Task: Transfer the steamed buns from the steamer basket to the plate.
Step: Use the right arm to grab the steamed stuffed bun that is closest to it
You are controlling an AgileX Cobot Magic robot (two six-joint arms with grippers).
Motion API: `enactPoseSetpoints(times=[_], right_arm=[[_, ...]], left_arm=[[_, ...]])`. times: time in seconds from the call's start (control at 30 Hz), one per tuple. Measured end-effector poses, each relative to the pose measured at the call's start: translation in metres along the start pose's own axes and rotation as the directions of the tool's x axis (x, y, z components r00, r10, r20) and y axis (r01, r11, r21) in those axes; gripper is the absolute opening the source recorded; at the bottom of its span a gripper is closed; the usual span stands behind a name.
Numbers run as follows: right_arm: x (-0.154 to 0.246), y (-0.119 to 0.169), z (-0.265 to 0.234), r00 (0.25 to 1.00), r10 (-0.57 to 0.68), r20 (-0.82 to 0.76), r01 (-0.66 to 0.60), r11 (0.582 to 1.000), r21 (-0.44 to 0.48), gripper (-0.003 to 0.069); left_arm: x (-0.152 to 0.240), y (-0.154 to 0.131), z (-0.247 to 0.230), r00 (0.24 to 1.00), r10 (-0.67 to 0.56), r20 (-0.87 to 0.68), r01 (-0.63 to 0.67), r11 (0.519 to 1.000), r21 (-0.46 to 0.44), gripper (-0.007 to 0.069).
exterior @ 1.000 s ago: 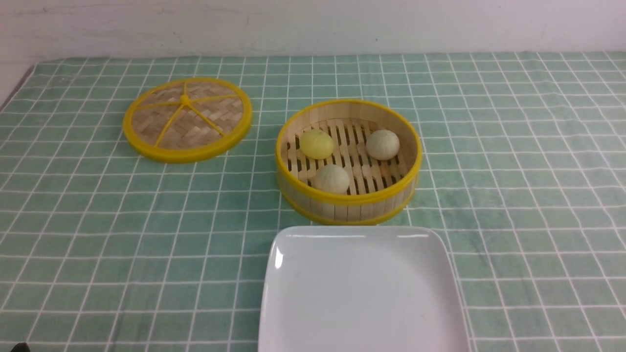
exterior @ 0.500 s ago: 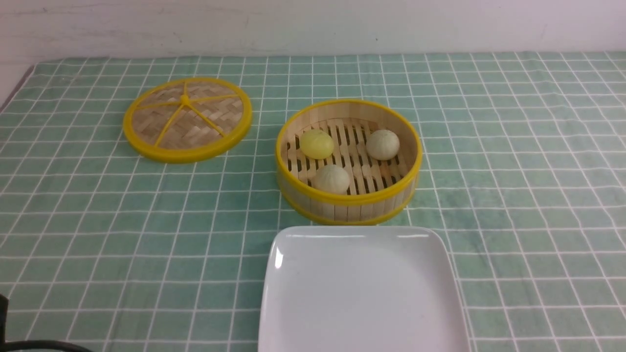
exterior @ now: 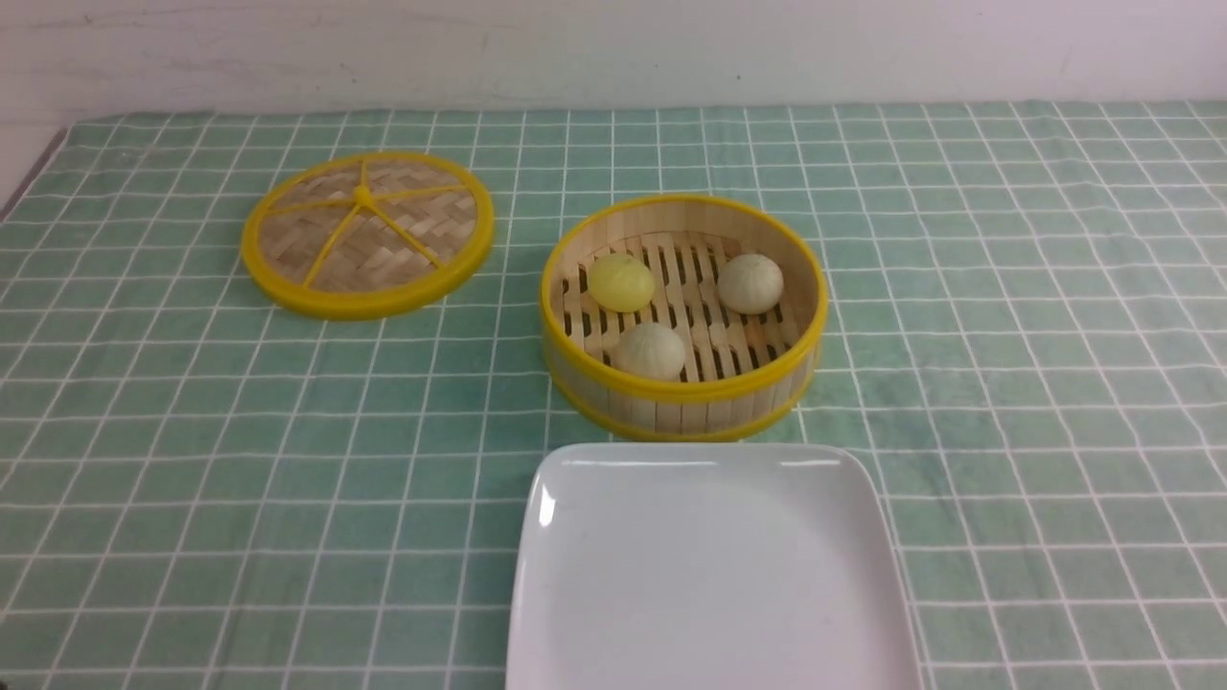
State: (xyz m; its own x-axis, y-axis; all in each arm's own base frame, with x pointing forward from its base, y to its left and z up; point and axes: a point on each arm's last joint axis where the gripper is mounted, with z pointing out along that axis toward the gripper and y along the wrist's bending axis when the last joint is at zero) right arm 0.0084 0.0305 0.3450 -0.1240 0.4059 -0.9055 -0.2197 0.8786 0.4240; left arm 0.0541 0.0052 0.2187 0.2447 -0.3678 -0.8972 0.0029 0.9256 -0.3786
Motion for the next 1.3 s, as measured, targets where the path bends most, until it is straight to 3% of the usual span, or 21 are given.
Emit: enactPoseSetpoints(times=[0.13,0.2,0.4,0.5,0.67,0.77,1.0,1.1,1.3], right_arm=[[-0.001,0.001,0.018,0.991,-0.045,-0.128,0.041,0.999,-0.031,0.0568],[-0.013,0.005,0.035,0.961,-0.148,-0.232,0.134,0.988,-0.076,0.0568],[-0.056,0.011,0.079,0.917,-0.224,-0.330,0.192,0.973,-0.127,0.0568],[-0.086,0.011,0.122,0.874,-0.257,-0.411,0.206,0.964,-0.166,0.0568],[-0.107,0.001,0.184,0.767,-0.358,-0.532,0.241,0.930,-0.278,0.0568],[-0.109,-0.011,0.221,0.701,-0.407,-0.586,0.239,0.908,-0.345,0.0568],[-0.120,-0.025,0.275,0.652,-0.526,-0.547,0.305,0.842,-0.445,0.0568],[-0.125,-0.026,0.287,0.654,-0.566,-0.502,0.333,0.811,-0.481,0.0568],[-0.116,-0.024,0.304,0.632,-0.571,-0.525,0.311,0.807,-0.503,0.0568]], left_arm=[[0.001,0.001,0.000,0.995,-0.103,-0.006,0.103,0.995,-0.011,0.0240],[0.004,0.002,0.000,0.975,-0.220,-0.034,0.218,0.975,-0.034,0.0240],[0.013,0.005,-0.001,0.941,-0.315,-0.128,0.303,0.948,-0.102,0.0240],[-0.001,-0.002,-0.001,0.930,-0.330,-0.161,0.315,0.942,-0.116,0.0240],[-0.042,-0.021,-0.003,0.964,-0.238,-0.119,0.234,0.971,-0.049,0.0240],[-0.058,-0.029,-0.001,0.968,-0.194,-0.159,0.188,0.981,-0.053,0.0240],[-0.083,-0.046,0.025,0.951,-0.042,-0.306,0.037,0.999,-0.020,0.0240],[-0.090,-0.058,0.047,0.908,0.038,-0.417,-0.018,0.998,0.052,0.0240],[-0.086,-0.076,0.080,0.788,0.174,-0.590,-0.032,0.969,0.244,0.0240]])
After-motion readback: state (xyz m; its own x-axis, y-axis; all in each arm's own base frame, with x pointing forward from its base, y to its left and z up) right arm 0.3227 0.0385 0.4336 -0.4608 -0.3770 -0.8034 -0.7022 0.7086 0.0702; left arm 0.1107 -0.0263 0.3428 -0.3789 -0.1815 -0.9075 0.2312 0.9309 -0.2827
